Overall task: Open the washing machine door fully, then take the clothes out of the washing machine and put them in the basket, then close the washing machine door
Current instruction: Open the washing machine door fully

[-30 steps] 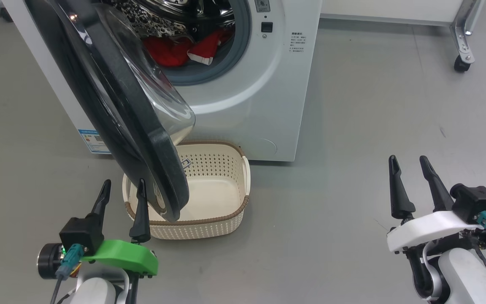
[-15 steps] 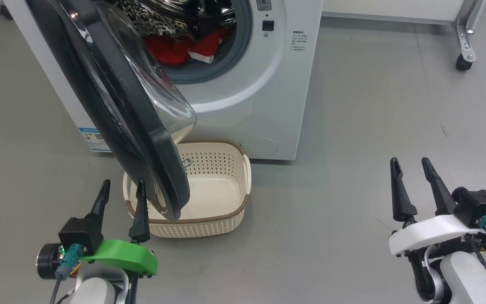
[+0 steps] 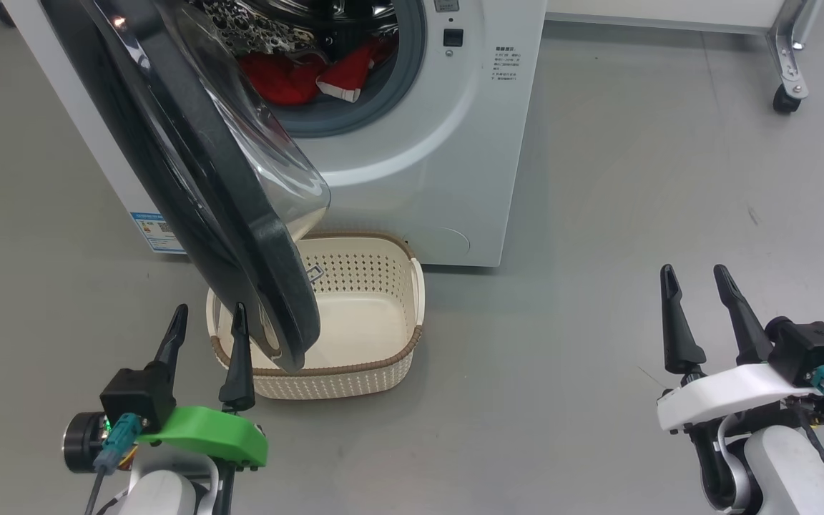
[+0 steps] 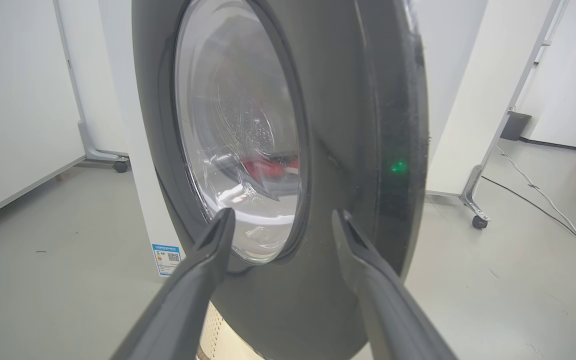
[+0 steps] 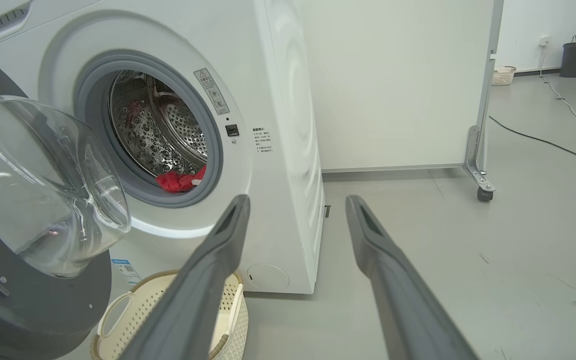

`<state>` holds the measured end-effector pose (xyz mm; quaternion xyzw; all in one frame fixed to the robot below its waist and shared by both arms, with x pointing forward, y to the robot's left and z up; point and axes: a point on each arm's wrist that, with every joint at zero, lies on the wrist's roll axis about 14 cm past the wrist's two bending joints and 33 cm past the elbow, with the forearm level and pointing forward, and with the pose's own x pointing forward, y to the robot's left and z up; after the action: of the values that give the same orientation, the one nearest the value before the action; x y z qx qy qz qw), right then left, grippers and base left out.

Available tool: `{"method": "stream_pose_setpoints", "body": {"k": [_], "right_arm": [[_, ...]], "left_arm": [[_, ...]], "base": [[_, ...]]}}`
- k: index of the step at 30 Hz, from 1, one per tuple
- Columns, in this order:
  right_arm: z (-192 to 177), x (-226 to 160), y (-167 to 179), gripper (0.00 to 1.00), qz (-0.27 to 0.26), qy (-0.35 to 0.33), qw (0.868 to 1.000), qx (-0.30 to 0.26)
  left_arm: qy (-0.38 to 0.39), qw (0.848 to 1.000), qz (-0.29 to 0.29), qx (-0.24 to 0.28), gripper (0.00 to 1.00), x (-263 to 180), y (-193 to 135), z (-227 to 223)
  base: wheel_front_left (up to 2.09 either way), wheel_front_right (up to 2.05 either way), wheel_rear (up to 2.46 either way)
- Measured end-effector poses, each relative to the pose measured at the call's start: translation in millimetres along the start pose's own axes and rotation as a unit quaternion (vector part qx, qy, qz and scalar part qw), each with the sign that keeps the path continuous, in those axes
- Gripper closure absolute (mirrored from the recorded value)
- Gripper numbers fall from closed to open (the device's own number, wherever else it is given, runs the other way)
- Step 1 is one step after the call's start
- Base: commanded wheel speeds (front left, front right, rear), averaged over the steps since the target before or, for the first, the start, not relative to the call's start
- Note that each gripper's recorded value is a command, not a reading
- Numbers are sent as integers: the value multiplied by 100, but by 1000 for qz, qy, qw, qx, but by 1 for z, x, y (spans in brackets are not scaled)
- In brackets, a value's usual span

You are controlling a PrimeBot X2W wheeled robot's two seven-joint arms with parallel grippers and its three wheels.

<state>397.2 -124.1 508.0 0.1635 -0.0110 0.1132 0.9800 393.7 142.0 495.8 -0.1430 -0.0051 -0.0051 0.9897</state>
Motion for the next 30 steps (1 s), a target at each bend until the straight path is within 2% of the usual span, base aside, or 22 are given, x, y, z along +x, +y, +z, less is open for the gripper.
{"method": "stream_pose_setpoints", "body": {"k": [17,18,19,20,21,30], "right_arm": [[-2,-3,0,0,-2,-1,1000,5],[-2,-3,-1,0,-2,-1,1000,5],[-2,-3,-1,0,-3,-2,1000,5],[-1,-3,-1,0,-3,-2,1000,4],[-1,-3,-1,0,-3,-2,1000,2],[-2,-4,-1,0,-2,-2,1000,4]], "left_arm": [[0,1000,-3,0,0,0,-2,0],[0,1000,-3,0,4,0,-2,0],[0,1000,-4,-1,53,0,-2,0],[1,1000,-3,-2,84,0,-2,0],[1,1000,-3,-4,100,0,-2,0],[0,1000,-10,0,100,0,-5,0]], "base": [[0,0,0],[0,0,0],[0,0,0],[0,0,0],[0,0,0],[0,0,0]]}}
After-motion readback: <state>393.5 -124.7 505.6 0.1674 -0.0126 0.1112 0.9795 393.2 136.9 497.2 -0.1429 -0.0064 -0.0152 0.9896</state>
